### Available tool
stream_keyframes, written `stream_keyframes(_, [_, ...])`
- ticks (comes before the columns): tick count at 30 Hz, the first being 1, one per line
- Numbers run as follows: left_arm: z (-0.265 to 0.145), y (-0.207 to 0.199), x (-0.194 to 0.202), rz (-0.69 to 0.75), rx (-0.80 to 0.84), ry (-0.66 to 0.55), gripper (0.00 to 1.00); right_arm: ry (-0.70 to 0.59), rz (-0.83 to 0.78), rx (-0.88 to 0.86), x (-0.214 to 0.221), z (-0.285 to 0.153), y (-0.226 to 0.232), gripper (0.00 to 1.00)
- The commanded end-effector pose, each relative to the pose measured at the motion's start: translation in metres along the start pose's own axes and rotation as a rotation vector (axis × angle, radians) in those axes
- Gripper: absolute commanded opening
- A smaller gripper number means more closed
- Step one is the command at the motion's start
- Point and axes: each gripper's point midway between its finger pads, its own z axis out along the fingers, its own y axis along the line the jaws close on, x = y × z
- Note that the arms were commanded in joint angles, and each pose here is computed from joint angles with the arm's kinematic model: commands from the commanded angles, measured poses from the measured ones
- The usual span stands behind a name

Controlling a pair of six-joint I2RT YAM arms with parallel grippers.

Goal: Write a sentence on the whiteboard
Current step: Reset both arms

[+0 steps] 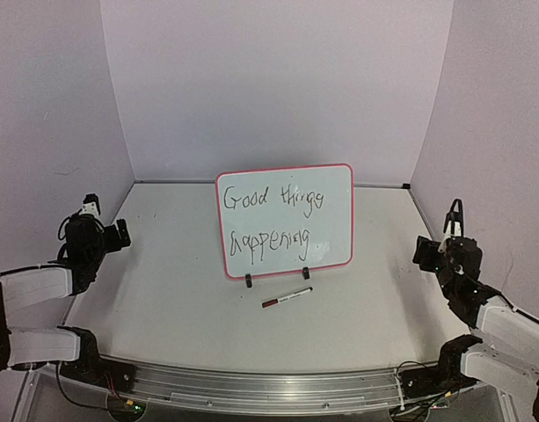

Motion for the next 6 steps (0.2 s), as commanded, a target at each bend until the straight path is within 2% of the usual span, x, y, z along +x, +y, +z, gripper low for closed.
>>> stream_keyframes(1, [-0.0009, 0.0014, -0.0173, -0.01, -0.008, -0.092, 1.0, -0.1, -0.009, 0.042, -0.0209, -0.0028, -0.0079, 0.85])
stream_keyframes(6, [-0.0028, 0.0029, -0.0181, -0.017, -0.013, -0.108, 1.0, -0.101, -0.02, 0.039, -0.0174, -0.0039, -0.0085, 0.85])
